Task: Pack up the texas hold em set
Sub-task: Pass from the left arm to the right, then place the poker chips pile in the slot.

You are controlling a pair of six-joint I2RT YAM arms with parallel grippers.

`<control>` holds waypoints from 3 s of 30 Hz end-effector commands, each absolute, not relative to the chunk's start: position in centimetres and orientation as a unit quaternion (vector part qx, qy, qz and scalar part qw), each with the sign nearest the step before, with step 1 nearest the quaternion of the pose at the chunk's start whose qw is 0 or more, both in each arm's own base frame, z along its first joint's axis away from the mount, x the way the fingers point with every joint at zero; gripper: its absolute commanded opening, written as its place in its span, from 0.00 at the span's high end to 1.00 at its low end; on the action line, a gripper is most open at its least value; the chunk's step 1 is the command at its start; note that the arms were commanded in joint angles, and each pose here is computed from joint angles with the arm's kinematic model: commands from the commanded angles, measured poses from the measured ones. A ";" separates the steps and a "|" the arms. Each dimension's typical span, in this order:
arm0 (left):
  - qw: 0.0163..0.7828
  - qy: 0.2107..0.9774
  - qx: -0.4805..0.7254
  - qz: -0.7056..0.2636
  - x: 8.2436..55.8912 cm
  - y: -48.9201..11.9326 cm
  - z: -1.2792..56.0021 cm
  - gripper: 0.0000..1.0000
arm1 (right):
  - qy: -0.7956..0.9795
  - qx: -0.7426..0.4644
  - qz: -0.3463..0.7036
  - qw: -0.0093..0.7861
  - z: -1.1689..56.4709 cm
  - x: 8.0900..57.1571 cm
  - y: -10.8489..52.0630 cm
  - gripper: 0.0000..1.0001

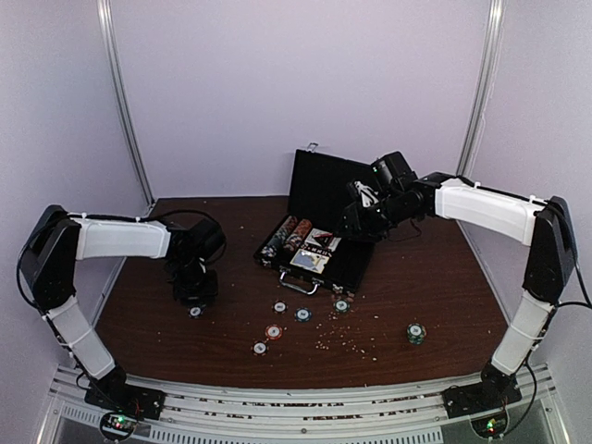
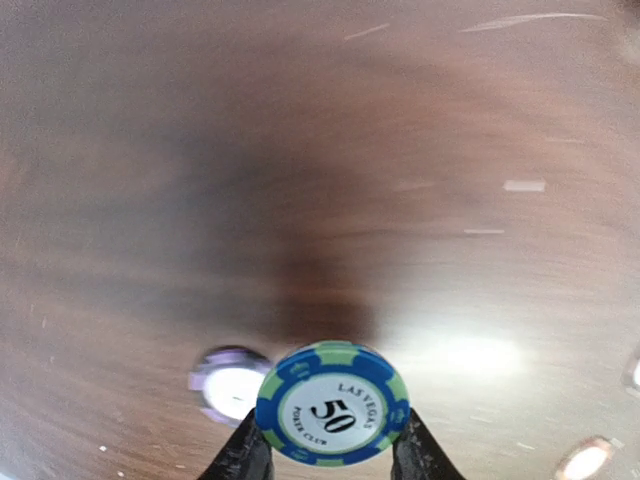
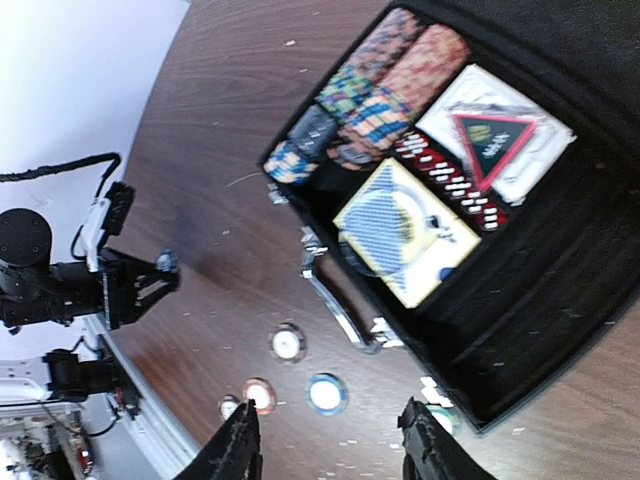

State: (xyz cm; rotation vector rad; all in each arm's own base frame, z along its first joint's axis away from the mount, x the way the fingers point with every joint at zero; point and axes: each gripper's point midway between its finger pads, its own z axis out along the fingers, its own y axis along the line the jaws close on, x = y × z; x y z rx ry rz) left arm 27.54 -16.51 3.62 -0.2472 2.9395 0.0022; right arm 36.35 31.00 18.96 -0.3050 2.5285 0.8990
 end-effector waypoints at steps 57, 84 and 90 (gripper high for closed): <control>0.180 0.953 0.207 -0.130 25.8 -34.9 12.9 0.51 | 0.827 -0.155 0.540 0.011 17.9 28.3 42.1 1.00; 0.173 0.972 -0.046 -0.151 30.6 -13.7 9.1 0.20 | 0.832 -0.318 0.323 0.321 16.0 43.7 46.5 1.00; 0.167 0.977 -0.028 -0.133 31.4 -13.3 8.8 0.20 | 0.845 -0.334 0.282 0.306 12.8 43.7 47.3 1.00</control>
